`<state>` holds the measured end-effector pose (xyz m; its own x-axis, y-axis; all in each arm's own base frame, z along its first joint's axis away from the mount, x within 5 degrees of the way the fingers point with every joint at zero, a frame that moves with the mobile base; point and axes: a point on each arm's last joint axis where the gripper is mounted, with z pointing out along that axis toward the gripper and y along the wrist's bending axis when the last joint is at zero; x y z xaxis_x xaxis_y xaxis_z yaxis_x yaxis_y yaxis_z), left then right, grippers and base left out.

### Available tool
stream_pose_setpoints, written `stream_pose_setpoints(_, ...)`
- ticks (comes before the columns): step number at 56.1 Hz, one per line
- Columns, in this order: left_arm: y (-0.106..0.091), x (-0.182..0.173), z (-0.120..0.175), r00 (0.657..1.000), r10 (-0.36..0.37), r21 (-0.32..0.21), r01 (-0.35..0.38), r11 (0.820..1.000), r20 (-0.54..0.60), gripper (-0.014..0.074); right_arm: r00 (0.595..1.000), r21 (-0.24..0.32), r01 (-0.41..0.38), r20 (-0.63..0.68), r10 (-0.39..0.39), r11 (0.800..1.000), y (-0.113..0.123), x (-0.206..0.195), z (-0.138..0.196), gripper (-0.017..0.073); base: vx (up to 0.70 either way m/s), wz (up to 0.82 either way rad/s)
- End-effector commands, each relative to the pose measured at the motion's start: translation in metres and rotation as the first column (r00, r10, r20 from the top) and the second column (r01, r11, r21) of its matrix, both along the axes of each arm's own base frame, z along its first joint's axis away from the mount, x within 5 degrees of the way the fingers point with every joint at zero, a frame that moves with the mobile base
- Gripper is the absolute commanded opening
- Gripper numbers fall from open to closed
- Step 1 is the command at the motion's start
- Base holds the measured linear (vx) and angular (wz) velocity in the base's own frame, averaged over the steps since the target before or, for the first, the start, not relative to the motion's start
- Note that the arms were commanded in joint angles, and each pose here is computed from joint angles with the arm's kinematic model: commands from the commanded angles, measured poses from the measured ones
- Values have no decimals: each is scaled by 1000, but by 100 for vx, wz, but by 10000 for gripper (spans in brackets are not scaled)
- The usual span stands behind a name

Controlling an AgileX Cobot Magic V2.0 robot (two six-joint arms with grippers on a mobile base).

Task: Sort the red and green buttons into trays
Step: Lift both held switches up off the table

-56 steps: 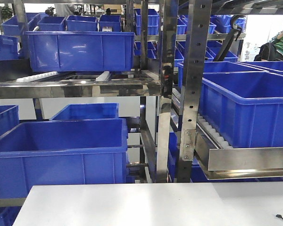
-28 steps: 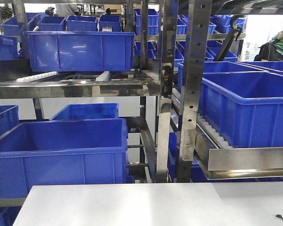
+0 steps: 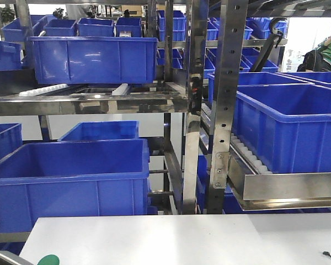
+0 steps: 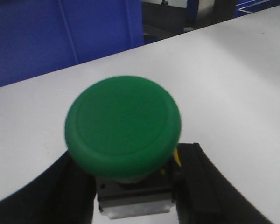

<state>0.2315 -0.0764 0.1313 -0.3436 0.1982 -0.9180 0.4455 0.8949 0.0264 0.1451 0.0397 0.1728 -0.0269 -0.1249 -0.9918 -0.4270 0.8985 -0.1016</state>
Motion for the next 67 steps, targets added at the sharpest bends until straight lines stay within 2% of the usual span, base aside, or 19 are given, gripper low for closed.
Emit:
stream_pose_setpoints(1,-2,-2,31,995,-15,-61,21,998,99,-1,978,109,-36,210,13,993,1,-8,20,-8,0,0)
stream_pose_setpoints(6,0,-8,46,994,-10,-65,17,998,108,-1,978,110,-34,210,11,993,1,-8,20,-8,0,0)
stream_pose_setpoints(11,2,-14,60,992,-14,-39,19,999,128,-1,978,110,-33,209,10,993,1,-8,20,-8,0,0)
stream_pose_setpoints(18,9,-26,80,991,24,-41,-18,999,132,-1,982,103,-24,187,4,994,1,-7,18,-8,0,0)
stream_pose_setpoints(29,18,-42,115,989,76,-23,-74,997,128,-1,989,183,17,144,-43,983,-3,-3,18,-8,0,0)
stream_pose_setpoints(36,25,-52,139,980,120,-25,-117,993,156,-1,987,192,11,156,-42,981,-3,1,22,-8,0,0)
stream_pose_setpoints(43,31,-64,154,971,151,-25,-149,989,187,-1,989,260,1,145,-40,966,-3,10,29,-8,0,0)
stream_pose_setpoints(47,34,-70,158,968,170,-30,-168,985,187,-1,989,272,-7,143,-34,962,-2,15,33,-8,0,0)
stream_pose_setpoints(59,42,-85,161,963,218,-30,-216,976,158,-1,987,203,-42,159,9,978,2,29,52,-8,0,0)
stream_pose_setpoints(63,43,-87,163,961,219,-35,-216,976,168,-1,991,149,-27,135,7,988,2,32,58,-8,0,0)
stream_pose_setpoints(67,43,-88,164,960,222,-46,-218,975,168,-1,993,71,-11,120,2,997,1,31,67,-8,0,0)
